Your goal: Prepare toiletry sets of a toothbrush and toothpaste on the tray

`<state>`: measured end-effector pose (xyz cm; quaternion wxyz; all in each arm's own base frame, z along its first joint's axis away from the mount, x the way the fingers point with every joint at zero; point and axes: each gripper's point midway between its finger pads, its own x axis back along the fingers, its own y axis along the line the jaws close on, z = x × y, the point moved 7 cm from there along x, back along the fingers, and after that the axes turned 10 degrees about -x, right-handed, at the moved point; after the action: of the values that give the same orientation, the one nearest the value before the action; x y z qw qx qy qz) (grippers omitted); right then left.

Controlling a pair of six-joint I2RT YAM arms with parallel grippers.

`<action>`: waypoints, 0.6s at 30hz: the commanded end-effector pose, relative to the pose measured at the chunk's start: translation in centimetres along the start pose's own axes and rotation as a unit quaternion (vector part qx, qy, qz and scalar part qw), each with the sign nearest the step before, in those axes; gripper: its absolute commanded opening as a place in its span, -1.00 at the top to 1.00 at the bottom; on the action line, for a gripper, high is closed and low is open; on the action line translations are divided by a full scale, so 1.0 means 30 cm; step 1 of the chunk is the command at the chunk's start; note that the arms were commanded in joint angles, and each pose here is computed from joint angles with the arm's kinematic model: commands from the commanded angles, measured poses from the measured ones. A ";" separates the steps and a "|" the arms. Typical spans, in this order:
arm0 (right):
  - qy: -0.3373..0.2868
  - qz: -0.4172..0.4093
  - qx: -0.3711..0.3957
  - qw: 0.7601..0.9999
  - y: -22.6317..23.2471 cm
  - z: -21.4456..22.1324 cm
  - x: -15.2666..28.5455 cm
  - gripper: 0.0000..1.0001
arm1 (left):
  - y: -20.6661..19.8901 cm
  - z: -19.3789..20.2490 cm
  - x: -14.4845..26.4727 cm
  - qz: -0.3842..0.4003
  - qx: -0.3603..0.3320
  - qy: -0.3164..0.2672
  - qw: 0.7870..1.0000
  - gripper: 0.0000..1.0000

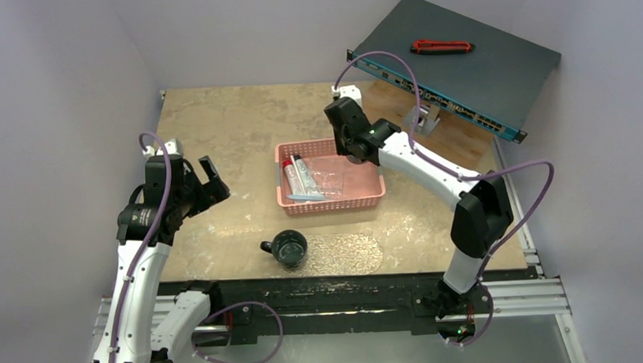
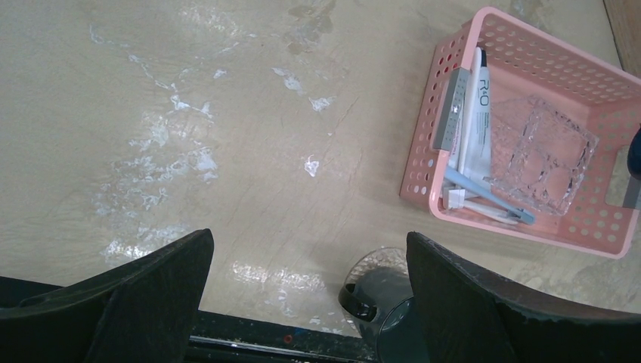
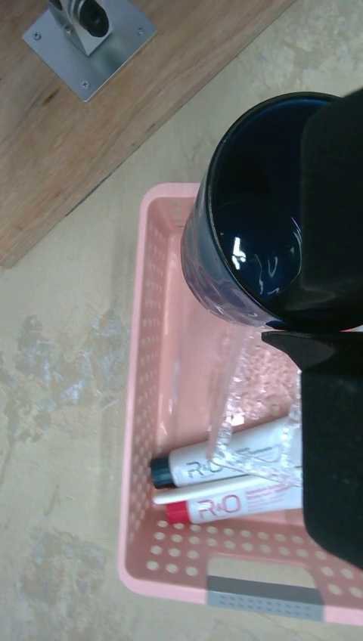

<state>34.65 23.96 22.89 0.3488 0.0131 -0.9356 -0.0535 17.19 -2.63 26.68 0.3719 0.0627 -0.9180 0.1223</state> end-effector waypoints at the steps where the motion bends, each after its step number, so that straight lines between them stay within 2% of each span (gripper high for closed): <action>1: -0.038 -0.009 0.017 0.999 -0.008 -0.016 0.147 1.00 | -0.015 -0.033 0.010 0.016 -0.012 -0.023 1.000 -0.98; 7: -0.034 -0.047 0.032 0.998 -0.012 0.041 0.285 1.00 | -0.019 -0.032 0.011 0.021 -0.012 -0.022 0.999 -0.98; 13: -0.001 -0.103 0.040 0.994 -0.024 0.144 0.364 1.00 | -0.022 -0.031 0.010 0.026 -0.013 -0.020 0.999 -0.98; 18: 0.029 -0.102 0.055 0.993 -0.055 0.248 0.414 1.00 | -0.023 -0.031 0.011 0.028 -0.013 -0.020 0.999 -0.98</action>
<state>22.25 22.56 24.83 0.3695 0.1186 -0.9213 -0.0253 17.23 -2.89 26.69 0.3740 0.0513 -0.9173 0.1266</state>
